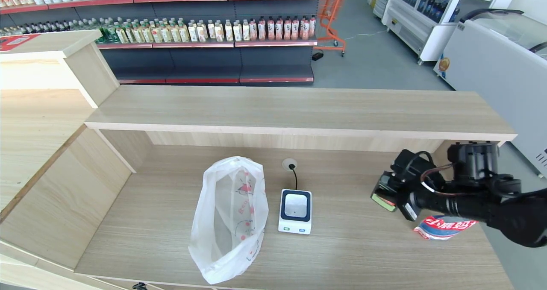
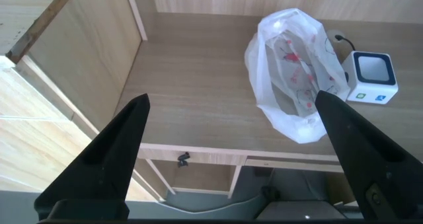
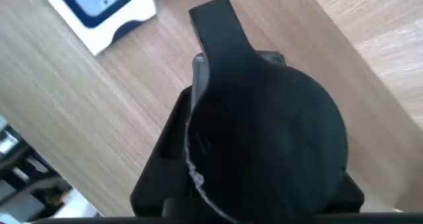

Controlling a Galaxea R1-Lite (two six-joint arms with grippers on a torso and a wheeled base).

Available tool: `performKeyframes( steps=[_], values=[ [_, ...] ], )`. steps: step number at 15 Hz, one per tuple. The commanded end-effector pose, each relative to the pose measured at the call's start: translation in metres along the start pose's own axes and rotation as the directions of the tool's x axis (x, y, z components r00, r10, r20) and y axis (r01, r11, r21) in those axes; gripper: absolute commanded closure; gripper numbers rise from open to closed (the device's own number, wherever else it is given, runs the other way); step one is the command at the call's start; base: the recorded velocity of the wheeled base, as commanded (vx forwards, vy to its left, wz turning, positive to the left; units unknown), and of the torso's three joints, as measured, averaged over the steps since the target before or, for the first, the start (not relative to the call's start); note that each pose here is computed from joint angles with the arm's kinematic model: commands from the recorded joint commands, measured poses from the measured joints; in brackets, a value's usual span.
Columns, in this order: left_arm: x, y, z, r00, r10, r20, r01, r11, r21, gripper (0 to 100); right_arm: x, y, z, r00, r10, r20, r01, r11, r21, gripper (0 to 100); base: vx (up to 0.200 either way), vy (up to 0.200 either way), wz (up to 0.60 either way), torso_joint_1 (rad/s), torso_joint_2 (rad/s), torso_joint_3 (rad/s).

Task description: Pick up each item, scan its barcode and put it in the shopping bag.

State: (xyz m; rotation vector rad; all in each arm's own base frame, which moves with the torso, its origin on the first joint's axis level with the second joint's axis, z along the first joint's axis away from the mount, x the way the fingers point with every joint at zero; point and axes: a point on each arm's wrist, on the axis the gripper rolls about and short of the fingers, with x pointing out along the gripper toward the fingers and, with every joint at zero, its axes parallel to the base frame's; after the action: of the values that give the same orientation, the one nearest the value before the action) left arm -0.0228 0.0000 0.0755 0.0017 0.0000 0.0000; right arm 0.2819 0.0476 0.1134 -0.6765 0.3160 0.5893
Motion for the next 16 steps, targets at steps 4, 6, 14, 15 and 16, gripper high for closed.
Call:
performKeyframes(
  steps=[4, 6, 14, 15, 16],
  values=[
    [0.000, 0.000, 0.000, 1.000, 0.000, 0.000, 0.000, 1.000, 0.000, 0, -0.069, 0.015, 0.006, 0.844, 0.318, 0.431, 0.275, 0.434, -0.858, 100, 0.000, 0.000, 0.00, 0.000, 0.00, 0.000],
    [0.000, 0.000, 0.000, 1.000, 0.000, 0.000, 0.000, 1.000, 0.000, 0, -0.053, 0.049, 0.006, 0.637, 0.605, 0.478, 0.497, 0.152, -0.854, 100, 0.000, 0.000, 0.00, 0.000, 0.00, 0.000],
    [0.000, 0.000, 0.000, 1.000, 0.000, 0.000, 0.000, 1.000, 0.000, 0, -0.014, 0.107, 0.010, 0.379, 0.835, 0.400, 0.605, 0.104, -0.790, 100, 0.000, 0.000, 0.00, 0.000, 0.00, 0.000],
    [0.000, 0.000, 0.000, 1.000, 0.000, 0.000, 0.000, 1.000, 0.000, 0, 0.007, 0.106, 0.039, 0.299, 0.851, 0.432, 0.712, 0.102, -0.694, 100, 0.000, 0.000, 0.00, 0.000, 0.00, 0.000],
    [0.000, 0.000, 0.000, 1.000, 0.000, 0.000, 0.000, 1.000, 0.000, 0, 0.017, 0.102, 0.049, 0.270, 0.851, 0.451, 0.753, 0.105, -0.650, 100, 0.000, 0.000, 0.00, 0.000, 0.00, 0.000]
  ],
)
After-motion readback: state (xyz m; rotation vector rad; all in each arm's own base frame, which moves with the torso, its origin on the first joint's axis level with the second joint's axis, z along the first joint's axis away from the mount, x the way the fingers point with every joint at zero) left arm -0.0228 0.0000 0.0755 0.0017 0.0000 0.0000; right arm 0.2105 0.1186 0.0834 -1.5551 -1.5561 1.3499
